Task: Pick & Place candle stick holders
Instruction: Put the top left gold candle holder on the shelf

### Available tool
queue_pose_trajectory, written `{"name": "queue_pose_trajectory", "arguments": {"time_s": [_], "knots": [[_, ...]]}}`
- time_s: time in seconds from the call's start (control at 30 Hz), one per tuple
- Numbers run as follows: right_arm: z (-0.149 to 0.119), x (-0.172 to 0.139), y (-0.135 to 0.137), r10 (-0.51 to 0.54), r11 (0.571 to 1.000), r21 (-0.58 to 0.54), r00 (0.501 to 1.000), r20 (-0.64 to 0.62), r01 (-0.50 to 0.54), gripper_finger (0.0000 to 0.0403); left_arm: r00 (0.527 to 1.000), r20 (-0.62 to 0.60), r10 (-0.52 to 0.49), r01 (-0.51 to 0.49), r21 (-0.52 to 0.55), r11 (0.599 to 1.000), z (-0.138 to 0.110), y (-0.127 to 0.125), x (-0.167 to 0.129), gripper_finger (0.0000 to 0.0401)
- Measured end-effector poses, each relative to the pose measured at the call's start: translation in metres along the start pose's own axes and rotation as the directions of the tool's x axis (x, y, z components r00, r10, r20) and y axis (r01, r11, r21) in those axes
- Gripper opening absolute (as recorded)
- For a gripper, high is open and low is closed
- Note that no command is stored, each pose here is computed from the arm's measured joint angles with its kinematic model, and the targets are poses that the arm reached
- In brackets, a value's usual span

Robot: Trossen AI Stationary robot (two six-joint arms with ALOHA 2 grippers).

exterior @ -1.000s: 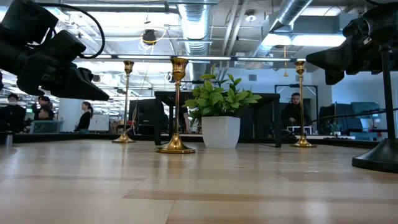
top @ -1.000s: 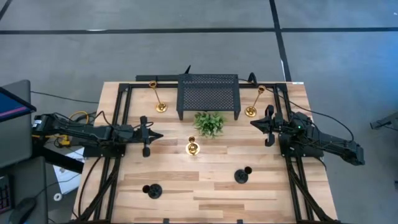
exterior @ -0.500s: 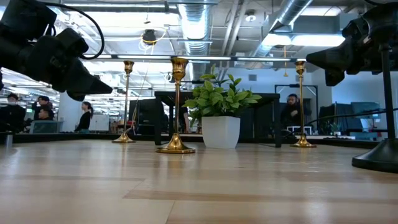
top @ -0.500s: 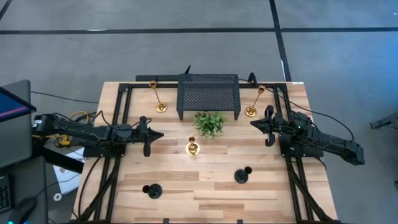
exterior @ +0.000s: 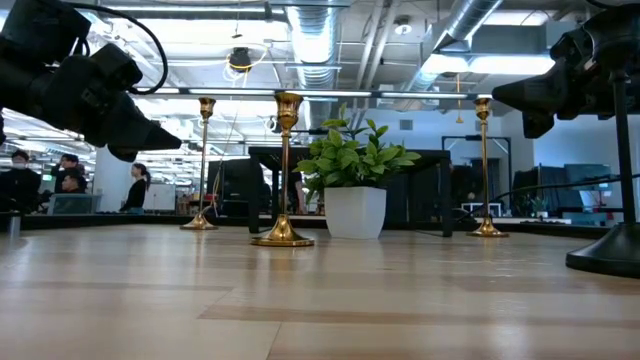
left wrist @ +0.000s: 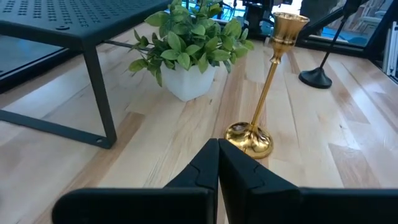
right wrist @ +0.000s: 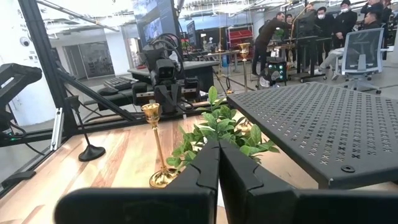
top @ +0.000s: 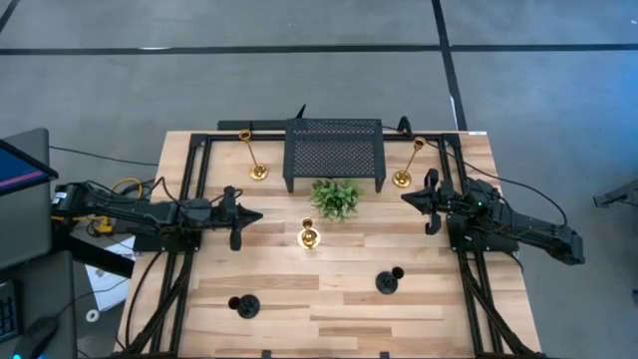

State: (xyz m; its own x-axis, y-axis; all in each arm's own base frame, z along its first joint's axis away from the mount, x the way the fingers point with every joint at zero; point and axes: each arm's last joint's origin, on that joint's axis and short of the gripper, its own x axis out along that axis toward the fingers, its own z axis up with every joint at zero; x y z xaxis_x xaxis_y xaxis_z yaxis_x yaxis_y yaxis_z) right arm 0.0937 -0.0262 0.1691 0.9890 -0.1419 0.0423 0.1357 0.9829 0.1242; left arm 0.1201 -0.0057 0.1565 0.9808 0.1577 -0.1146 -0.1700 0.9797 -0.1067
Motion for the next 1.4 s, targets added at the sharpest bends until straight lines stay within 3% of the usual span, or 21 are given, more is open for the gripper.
{"name": "queue_pose_trajectory", "arguments": {"time_s": [0.47,0.6,0.9,1.3,1.4], "knots": [[0.0,0.0,0.0,0.0,1.0,0.003,1.0,0.0,0.0,0.0,0.999,0.043,-0.005,0.005,-0.009,1.0,0.004,-0.001,0.0,0.0008],[0.0,0.0,0.0,0.005,0.998,0.063,1.0,-0.001,-0.005,0.0,0.999,0.045,-0.005,0.006,-0.009,1.0,0.004,-0.001,0.0,0.0008],[0.001,-0.001,0.001,0.006,1.0,0.022,1.0,-0.018,-0.005,0.0,0.997,0.081,-0.01,0.002,0.102,0.995,0.008,-0.001,0.0,0.0008],[0.002,-0.001,0.001,0.009,1.0,0.022,1.0,-0.022,-0.008,0.0,0.992,0.124,-0.015,0.002,0.102,0.995,0.012,-0.001,-0.001,0.0008],[0.002,-0.001,0.001,0.009,1.0,0.022,1.0,-0.022,-0.008,0.0,0.989,0.14,0.049,-0.062,0.09,0.994,0.013,0.0,-0.001,0.0008]]}}
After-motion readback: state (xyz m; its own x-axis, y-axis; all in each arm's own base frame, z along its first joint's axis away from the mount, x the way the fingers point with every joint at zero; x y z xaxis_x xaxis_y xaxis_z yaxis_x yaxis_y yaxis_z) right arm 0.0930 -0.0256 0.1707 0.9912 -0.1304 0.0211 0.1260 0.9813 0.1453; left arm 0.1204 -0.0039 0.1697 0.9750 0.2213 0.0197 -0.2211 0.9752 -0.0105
